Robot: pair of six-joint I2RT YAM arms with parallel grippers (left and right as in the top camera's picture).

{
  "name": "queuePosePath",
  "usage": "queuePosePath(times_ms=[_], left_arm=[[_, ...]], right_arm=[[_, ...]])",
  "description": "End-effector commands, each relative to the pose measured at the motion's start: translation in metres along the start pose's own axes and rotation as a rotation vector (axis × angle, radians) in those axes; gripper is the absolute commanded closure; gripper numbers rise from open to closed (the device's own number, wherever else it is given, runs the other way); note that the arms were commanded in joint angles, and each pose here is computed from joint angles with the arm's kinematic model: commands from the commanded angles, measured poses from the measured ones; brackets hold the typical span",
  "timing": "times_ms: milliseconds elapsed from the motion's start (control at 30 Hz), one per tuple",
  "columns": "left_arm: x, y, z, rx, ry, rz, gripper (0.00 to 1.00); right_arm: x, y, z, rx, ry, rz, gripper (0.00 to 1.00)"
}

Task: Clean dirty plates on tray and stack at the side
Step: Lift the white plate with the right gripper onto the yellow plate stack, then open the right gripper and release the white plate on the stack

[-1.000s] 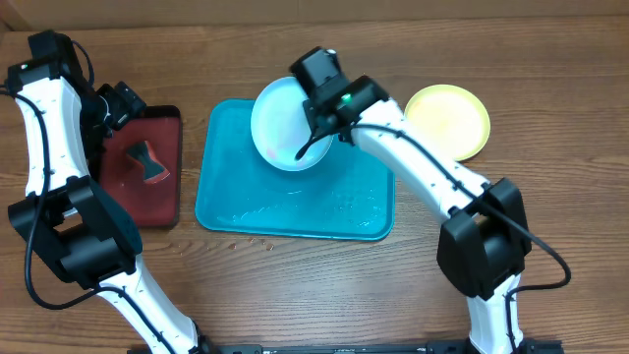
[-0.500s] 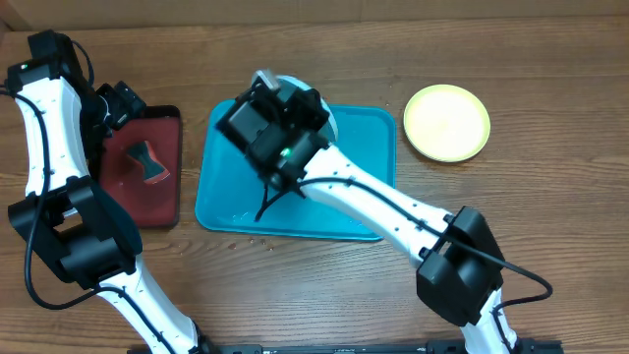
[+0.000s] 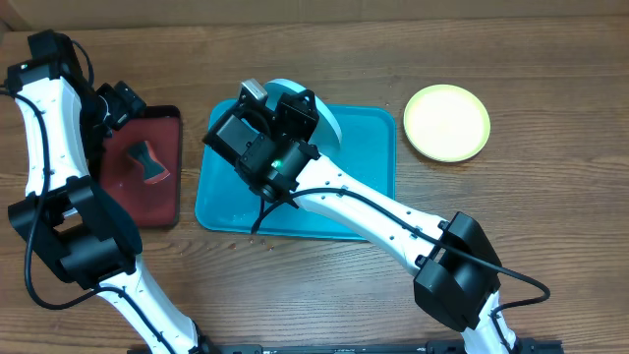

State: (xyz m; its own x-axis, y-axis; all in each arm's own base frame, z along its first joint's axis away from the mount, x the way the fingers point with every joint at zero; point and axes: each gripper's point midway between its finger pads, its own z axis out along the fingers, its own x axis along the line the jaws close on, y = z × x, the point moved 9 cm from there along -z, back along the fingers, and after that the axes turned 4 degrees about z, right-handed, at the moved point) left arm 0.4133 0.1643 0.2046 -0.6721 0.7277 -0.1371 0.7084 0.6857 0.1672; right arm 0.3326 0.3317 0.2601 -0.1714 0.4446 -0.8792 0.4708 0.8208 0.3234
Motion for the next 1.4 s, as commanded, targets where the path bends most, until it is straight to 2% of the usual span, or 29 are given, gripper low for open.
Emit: queuePosePath(times_ms=[0,100,167,233,300,433,600,700,800,900,1000,1133,1367], left_arm=[[-0.002,0.001,-0.006,-0.014,-0.013,0.003,0.0],[-0.002,0.001,-0.006,-0.014,-0.013,0.003,0.0],[-0.002,0.001,-0.006,-0.014,-0.013,0.003,0.0],[-0.002,0.001,-0.006,-0.014,-0.013,0.003,0.0],[-0.002,0.001,-0.006,-0.014,-0.013,0.003,0.0],[-0.002,0.001,-0.006,-0.014,-0.013,0.003,0.0],[-0.002,0.001,-0.006,-0.014,-0.013,0.003,0.0],[-0.002,0.001,-0.006,-0.014,-0.013,0.003,0.0],[-0.002,0.001,-0.006,-0.014,-0.013,0.003,0.0],[-0.002,0.001,-0.006,-0.014,-0.013,0.003,0.0],[-0.002,0.001,-0.006,-0.014,-0.013,0.003,0.0],[-0.002,0.001,-0.006,-0.014,-0.013,0.003,0.0],[-0.002,0.001,-0.006,-0.014,-0.013,0.003,0.0]], right_arm=[[-0.007,-0.005,0.008,0.007,0.226,0.17,0.96],[-0.002,-0.012,0.032,0.035,0.455,0.21,0.96],[-0.02,-0.023,0.046,0.091,0.407,0.249,0.96],[-0.054,-0.033,0.054,0.154,0.269,0.422,0.96],[-0.082,-0.039,0.056,0.164,0.258,0.56,0.96],[-0.113,-0.057,0.081,0.147,0.538,0.664,0.96],[-0.131,-0.125,0.145,0.347,0.78,0.884,0.96],[-0.143,-0.174,0.18,0.464,0.825,1.067,0.96],[-0.153,-0.228,0.205,0.596,0.79,1.234,0.96],[-0.154,-0.284,0.224,0.729,0.721,1.372,0.96],[-0.143,-0.316,0.234,0.772,0.729,1.439,0.96],[-0.116,-0.336,0.243,0.781,0.746,1.47,0.96],[-0.092,-0.344,0.251,0.76,0.721,1.514,0.96]])
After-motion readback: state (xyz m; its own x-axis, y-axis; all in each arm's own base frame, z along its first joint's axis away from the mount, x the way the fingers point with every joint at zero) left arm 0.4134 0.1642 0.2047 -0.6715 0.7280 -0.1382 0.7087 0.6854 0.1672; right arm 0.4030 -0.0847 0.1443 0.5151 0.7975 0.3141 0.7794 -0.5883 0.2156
